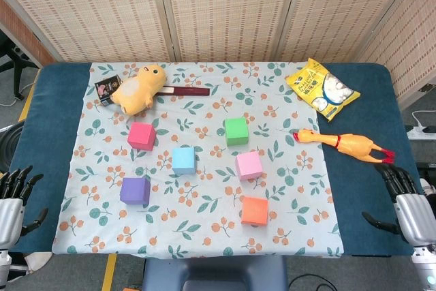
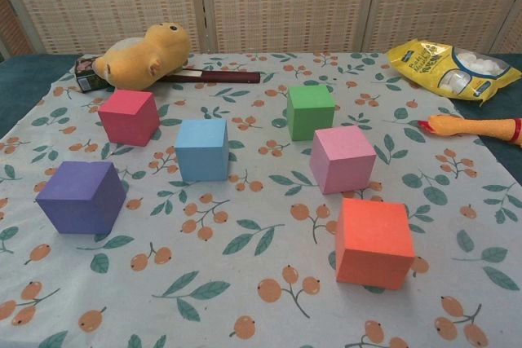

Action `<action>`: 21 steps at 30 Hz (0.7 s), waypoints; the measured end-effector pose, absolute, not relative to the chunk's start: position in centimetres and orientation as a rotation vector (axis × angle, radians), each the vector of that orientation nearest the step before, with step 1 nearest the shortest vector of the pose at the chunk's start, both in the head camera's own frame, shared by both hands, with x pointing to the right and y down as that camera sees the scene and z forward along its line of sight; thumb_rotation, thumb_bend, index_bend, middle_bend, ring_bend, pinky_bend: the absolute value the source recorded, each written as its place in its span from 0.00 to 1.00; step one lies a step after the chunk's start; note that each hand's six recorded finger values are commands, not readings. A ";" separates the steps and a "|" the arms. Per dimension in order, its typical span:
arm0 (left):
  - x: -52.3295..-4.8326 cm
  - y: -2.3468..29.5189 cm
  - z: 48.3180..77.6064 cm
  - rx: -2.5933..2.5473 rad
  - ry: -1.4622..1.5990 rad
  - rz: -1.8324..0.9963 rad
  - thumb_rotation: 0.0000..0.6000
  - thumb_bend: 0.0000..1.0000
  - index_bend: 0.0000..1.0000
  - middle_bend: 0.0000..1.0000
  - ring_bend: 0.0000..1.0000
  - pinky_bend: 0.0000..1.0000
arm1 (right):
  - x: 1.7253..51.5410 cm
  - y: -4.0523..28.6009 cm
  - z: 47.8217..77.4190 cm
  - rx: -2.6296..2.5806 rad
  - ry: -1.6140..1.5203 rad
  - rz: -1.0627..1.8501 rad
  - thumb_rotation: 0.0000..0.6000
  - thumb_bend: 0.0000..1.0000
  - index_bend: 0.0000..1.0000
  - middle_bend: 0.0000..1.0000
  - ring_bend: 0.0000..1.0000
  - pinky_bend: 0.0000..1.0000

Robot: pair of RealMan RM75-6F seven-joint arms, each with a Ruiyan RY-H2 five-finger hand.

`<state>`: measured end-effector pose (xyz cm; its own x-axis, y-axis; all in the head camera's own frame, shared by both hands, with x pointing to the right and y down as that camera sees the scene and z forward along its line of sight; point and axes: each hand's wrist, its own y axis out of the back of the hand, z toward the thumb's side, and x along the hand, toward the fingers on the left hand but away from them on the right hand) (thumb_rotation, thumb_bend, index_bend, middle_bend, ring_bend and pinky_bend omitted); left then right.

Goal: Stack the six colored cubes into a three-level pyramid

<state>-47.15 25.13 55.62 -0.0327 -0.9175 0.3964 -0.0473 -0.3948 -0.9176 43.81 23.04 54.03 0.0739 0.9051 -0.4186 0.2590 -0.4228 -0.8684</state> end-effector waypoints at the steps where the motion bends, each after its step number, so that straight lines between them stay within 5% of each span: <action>1: -47.2 25.3 55.6 -1.516 1.051 -1.520 1.00 0.31 0.19 0.05 0.00 0.02 | 43.8 23.0 53.9 -1.750 -1.157 1.371 1.00 0.05 0.00 0.07 0.00 0.04; 21: -45.8 24.5 55.8 -1.581 1.021 -1.444 1.00 0.31 0.19 0.07 0.00 0.03 | 43.0 22.7 52.5 -1.765 -1.159 1.315 1.00 0.05 0.00 0.07 0.00 0.03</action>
<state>-45.82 24.51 55.77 0.0453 -0.9164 0.3976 -0.0697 -0.3999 -0.9139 42.97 22.66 52.51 0.1098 0.9146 -0.3891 0.2713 -0.4042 -0.8735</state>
